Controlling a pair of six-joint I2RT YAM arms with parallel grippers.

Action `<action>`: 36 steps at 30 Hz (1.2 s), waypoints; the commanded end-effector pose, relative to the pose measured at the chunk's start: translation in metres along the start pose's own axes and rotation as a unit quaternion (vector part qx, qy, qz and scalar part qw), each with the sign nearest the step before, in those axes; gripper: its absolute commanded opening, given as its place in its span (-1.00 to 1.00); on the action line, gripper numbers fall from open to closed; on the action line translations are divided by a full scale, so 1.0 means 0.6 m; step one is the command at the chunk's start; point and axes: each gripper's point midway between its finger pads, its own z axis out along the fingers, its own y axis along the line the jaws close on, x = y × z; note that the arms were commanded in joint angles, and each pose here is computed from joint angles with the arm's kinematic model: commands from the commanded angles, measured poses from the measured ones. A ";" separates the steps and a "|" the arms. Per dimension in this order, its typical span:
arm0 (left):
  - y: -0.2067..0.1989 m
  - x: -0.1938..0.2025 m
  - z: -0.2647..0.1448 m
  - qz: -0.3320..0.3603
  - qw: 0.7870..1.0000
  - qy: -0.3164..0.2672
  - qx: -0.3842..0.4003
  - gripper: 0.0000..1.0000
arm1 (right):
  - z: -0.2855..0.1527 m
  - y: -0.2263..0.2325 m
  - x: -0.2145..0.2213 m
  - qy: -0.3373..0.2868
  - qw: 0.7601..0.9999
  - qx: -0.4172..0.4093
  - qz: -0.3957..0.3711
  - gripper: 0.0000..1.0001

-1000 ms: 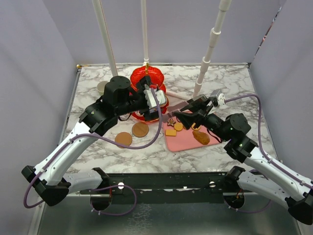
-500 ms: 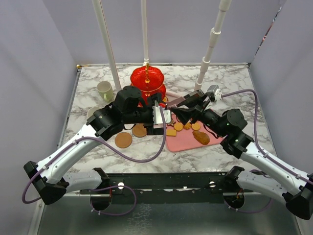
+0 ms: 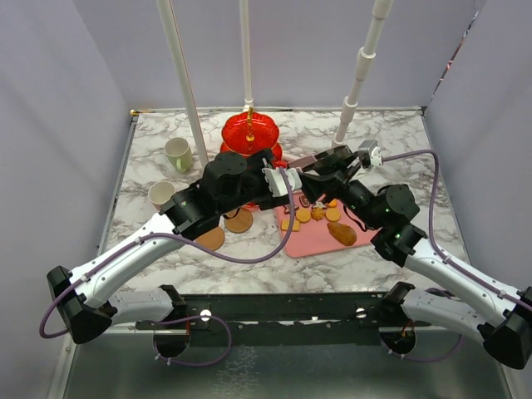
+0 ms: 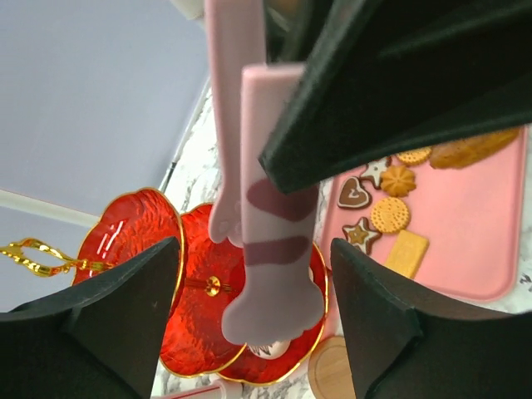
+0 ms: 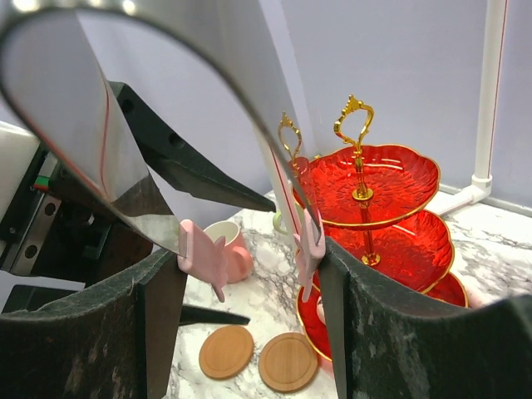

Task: Serve the afternoon tea
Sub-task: Adjust the clamp.

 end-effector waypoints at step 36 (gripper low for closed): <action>0.016 -0.066 0.007 -0.002 0.998 -0.059 -0.011 -0.67 | 0.031 -0.015 0.016 0.033 0.994 -0.001 0.107 0.74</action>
